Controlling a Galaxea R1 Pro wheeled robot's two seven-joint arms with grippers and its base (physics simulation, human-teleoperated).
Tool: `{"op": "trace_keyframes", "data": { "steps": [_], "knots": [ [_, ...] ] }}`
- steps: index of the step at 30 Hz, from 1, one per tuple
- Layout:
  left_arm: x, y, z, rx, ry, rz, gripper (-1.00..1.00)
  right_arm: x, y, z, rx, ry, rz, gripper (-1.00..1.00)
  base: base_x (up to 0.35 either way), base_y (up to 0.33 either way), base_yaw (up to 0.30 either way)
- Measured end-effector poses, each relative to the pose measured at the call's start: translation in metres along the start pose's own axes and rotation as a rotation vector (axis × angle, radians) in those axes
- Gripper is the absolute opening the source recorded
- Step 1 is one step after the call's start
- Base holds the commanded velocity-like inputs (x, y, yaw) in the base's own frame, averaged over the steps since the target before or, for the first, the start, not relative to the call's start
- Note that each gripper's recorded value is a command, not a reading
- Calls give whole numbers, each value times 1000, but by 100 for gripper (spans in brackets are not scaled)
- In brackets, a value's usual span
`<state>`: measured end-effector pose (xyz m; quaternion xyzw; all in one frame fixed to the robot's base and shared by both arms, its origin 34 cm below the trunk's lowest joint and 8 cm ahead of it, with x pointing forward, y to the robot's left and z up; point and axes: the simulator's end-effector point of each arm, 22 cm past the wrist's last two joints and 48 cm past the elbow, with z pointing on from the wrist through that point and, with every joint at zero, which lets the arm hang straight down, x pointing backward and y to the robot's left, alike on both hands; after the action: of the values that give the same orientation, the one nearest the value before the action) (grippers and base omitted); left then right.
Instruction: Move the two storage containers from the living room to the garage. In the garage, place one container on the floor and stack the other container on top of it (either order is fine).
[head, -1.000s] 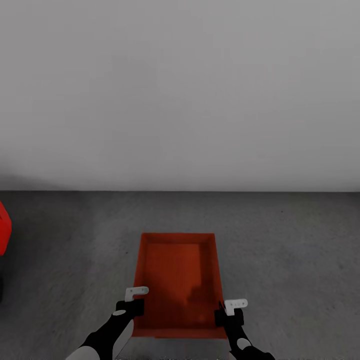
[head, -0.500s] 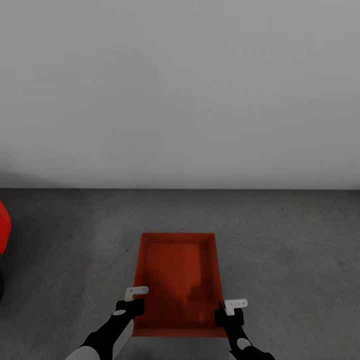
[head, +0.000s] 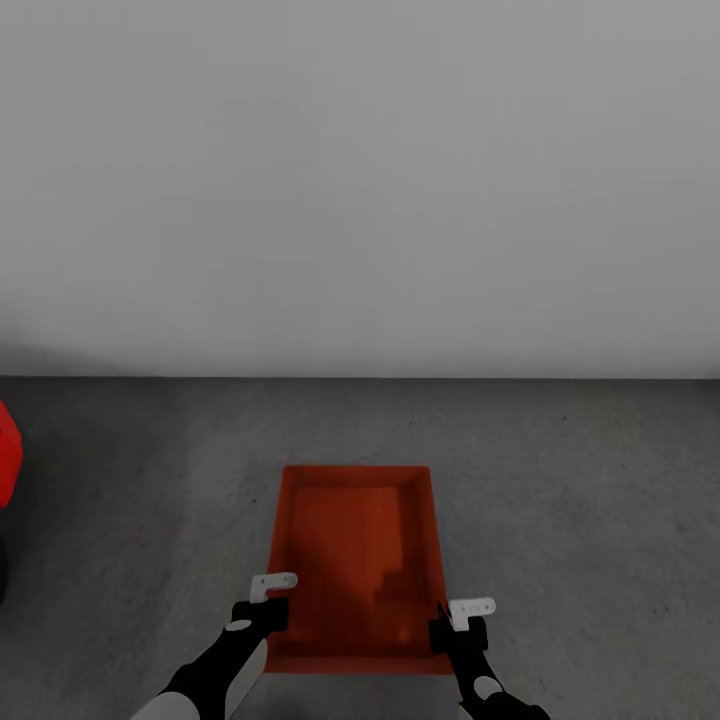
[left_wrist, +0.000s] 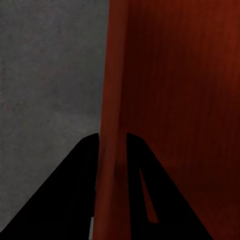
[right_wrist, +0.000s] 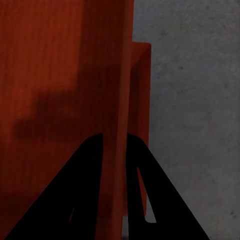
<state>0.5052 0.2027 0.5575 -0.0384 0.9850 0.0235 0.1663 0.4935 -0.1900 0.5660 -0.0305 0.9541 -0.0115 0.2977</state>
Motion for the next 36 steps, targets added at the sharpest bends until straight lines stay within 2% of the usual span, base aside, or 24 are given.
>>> {"op": "trace_keyframes", "data": {
  "steps": [15, 36],
  "knots": [
    [0, 0, 0, 1, -3, -1, -100, -1, 0, 0, 1, -4, -1, -100, 0, -124, 0],
    [-1, 0, 0, 1, -3, 1, -100, -1, 0, 0, 1, -3, 1, -100, 0, -6, 0]
  ]
}}
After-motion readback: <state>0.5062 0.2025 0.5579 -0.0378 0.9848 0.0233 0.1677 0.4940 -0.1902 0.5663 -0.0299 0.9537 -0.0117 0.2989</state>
